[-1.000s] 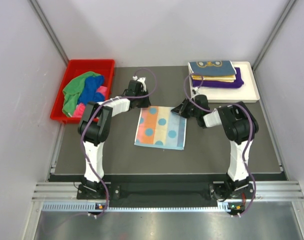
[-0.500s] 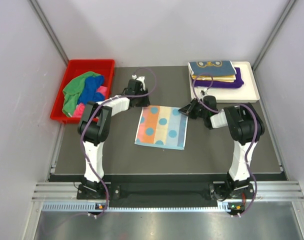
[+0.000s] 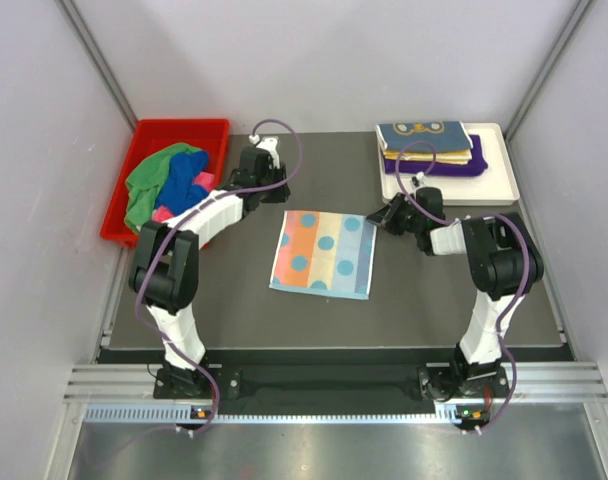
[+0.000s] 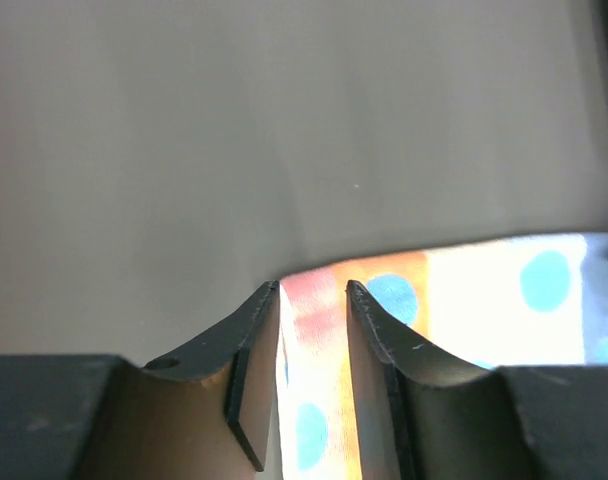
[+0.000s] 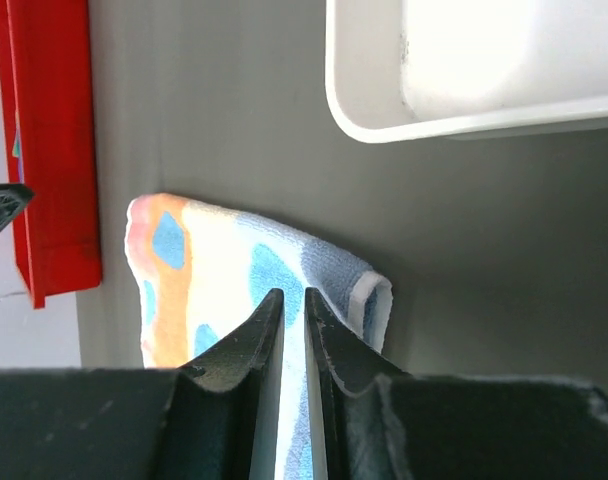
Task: Fold and stack the towels
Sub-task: Fold the towel
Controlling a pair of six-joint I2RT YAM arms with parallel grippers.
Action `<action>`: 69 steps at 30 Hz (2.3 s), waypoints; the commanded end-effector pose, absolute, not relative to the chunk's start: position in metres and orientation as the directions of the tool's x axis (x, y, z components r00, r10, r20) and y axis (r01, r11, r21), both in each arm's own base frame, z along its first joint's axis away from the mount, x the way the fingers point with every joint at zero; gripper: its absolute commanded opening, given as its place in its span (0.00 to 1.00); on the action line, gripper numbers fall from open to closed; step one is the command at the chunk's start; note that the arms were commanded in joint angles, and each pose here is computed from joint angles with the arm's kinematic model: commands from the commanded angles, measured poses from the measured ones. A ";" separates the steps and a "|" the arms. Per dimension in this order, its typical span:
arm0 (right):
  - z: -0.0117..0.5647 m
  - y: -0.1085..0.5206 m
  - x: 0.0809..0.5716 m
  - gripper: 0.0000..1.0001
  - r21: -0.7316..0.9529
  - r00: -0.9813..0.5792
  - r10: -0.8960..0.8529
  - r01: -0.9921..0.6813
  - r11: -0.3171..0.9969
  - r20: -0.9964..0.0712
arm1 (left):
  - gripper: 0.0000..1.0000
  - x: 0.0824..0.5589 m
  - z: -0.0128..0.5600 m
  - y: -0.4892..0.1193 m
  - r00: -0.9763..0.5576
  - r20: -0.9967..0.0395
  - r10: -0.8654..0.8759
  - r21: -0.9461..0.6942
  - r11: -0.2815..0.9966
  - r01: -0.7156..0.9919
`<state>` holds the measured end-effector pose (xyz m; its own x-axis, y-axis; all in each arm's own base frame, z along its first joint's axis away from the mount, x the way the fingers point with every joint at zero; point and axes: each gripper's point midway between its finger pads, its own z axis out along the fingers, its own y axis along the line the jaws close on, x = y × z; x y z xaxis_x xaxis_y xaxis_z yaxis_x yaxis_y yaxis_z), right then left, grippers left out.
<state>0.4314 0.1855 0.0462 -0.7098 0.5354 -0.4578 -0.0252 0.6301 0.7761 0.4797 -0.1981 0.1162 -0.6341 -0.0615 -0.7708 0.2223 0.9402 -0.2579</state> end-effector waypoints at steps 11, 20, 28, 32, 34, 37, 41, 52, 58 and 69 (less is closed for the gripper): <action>0.054 0.164 0.434 0.15 0.665 -0.688 0.467 -0.029 0.746 -0.555 | 0.32 0.461 0.068 -0.211 -0.713 -0.701 0.010 -0.237 0.939 0.247; 0.055 0.157 0.439 0.17 0.572 -0.691 0.397 -0.028 0.820 -0.604 | 0.31 0.472 0.028 -0.181 -0.747 -0.665 -0.018 -0.109 0.991 0.074; 0.052 0.160 0.449 0.19 0.466 -0.702 0.308 -0.038 0.884 -0.642 | 0.35 0.478 0.034 -0.183 -0.734 -0.679 -0.031 -0.116 0.991 0.066; 0.054 0.164 0.451 0.22 0.454 -0.696 0.292 -0.055 0.889 -0.656 | 0.36 0.480 0.042 -0.190 -0.723 -0.690 -0.033 -0.146 0.985 0.094; 0.055 0.165 0.451 0.25 0.454 -0.694 0.290 -0.059 0.889 -0.659 | 0.39 0.478 0.045 -0.196 -0.720 -0.693 -0.033 -0.174 0.977 0.123; 0.053 0.165 0.452 0.25 0.454 -0.696 0.288 -0.061 0.889 -0.657 | 0.41 0.478 0.052 -0.204 -0.710 -0.704 -0.035 -0.212 0.964 0.163; 0.053 0.169 0.450 0.27 0.451 -0.697 0.279 -0.071 0.890 -0.660 | 0.43 0.477 0.053 -0.211 -0.711 -0.702 -0.028 -0.233 0.953 0.194; 0.042 0.180 0.445 0.30 0.414 -0.728 0.227 -0.085 0.906 -0.647 | 0.45 0.480 0.044 -0.209 -0.726 -0.687 -0.017 -0.214 0.960 0.180; 0.035 0.182 0.446 0.31 0.372 -0.743 0.192 -0.082 0.925 -0.641 | 0.44 0.479 0.031 -0.200 -0.739 -0.674 -0.001 -0.165 0.975 0.149; 0.032 0.197 0.459 0.31 0.317 -0.744 0.120 -0.128 0.940 -0.657 | 0.43 0.477 0.023 -0.187 -0.742 -0.670 -0.021 -0.126 0.988 0.086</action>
<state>0.4517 0.1879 0.0314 -0.7503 0.1663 -0.6398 -0.0938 0.9313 0.3520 0.4776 -0.1958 0.0326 -0.7349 -0.0163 -0.6780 0.1263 0.9790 -0.1603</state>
